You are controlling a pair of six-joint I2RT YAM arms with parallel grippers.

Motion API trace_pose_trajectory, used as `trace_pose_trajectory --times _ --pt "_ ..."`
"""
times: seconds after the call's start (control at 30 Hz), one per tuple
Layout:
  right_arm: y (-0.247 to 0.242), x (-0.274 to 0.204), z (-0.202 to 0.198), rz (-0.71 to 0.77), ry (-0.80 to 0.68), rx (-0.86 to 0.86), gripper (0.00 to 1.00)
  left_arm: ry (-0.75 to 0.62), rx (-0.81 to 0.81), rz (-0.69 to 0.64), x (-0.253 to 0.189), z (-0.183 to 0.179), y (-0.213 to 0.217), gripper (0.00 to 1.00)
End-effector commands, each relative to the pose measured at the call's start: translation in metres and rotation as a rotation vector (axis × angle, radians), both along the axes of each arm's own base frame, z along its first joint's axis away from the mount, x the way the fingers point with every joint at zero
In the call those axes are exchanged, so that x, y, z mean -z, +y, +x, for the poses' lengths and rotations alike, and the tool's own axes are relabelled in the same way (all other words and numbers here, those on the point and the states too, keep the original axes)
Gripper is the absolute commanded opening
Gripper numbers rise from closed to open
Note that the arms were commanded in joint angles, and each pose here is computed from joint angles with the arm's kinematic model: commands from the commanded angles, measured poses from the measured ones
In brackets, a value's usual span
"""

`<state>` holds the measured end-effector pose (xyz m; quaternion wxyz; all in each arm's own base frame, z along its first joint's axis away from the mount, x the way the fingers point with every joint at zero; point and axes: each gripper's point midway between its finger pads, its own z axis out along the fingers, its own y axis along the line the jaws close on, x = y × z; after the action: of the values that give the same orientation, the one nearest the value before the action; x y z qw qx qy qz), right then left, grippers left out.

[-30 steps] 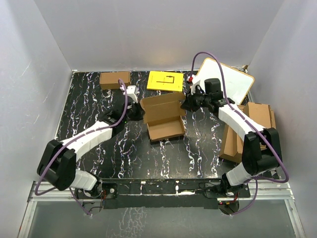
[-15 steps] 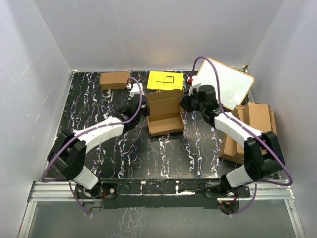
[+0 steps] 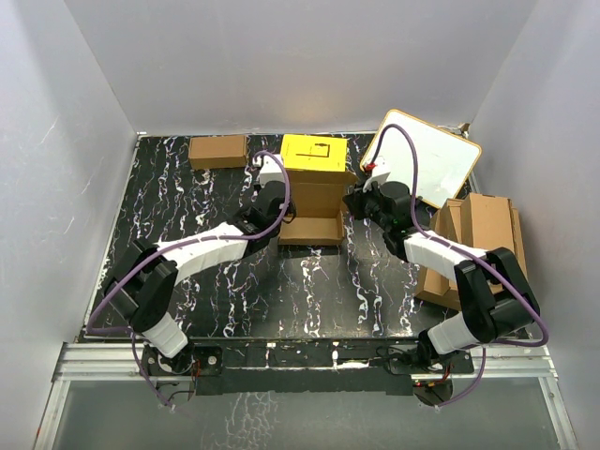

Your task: Fold the paper box

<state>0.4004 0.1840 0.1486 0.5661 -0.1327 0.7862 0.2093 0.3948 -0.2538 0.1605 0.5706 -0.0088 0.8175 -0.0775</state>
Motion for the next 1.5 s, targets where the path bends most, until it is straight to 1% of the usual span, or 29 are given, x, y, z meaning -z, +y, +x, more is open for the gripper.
trace_pose_trajectory --times 0.0,0.17,0.5,0.73,0.93,1.13,1.47 --pt "0.027 -0.062 -0.008 0.155 -0.227 -0.088 0.08 -0.115 0.095 -0.097 -0.03 -0.007 -0.038 0.0" --pt "0.025 -0.057 -0.013 0.173 -0.249 -0.083 0.08 -0.127 0.113 -0.09 -0.019 -0.014 -0.041 0.0" --pt "0.023 -0.053 -0.013 0.21 -0.212 -0.045 0.08 -0.094 0.118 -0.094 0.006 -0.03 -0.031 0.0" --pt "0.026 -0.043 -0.023 0.205 -0.171 -0.069 0.09 -0.085 0.108 -0.114 0.012 -0.035 -0.031 0.0" --pt "0.027 -0.032 -0.034 0.171 -0.139 -0.091 0.09 -0.085 0.1 -0.097 0.014 -0.04 -0.038 0.0" --pt "0.024 -0.025 -0.04 0.143 -0.108 -0.091 0.1 -0.077 0.087 -0.086 0.023 -0.051 -0.031 0.0" --pt "0.022 -0.013 -0.049 0.109 -0.051 -0.094 0.12 -0.079 0.085 -0.088 0.027 -0.059 -0.029 0.0"
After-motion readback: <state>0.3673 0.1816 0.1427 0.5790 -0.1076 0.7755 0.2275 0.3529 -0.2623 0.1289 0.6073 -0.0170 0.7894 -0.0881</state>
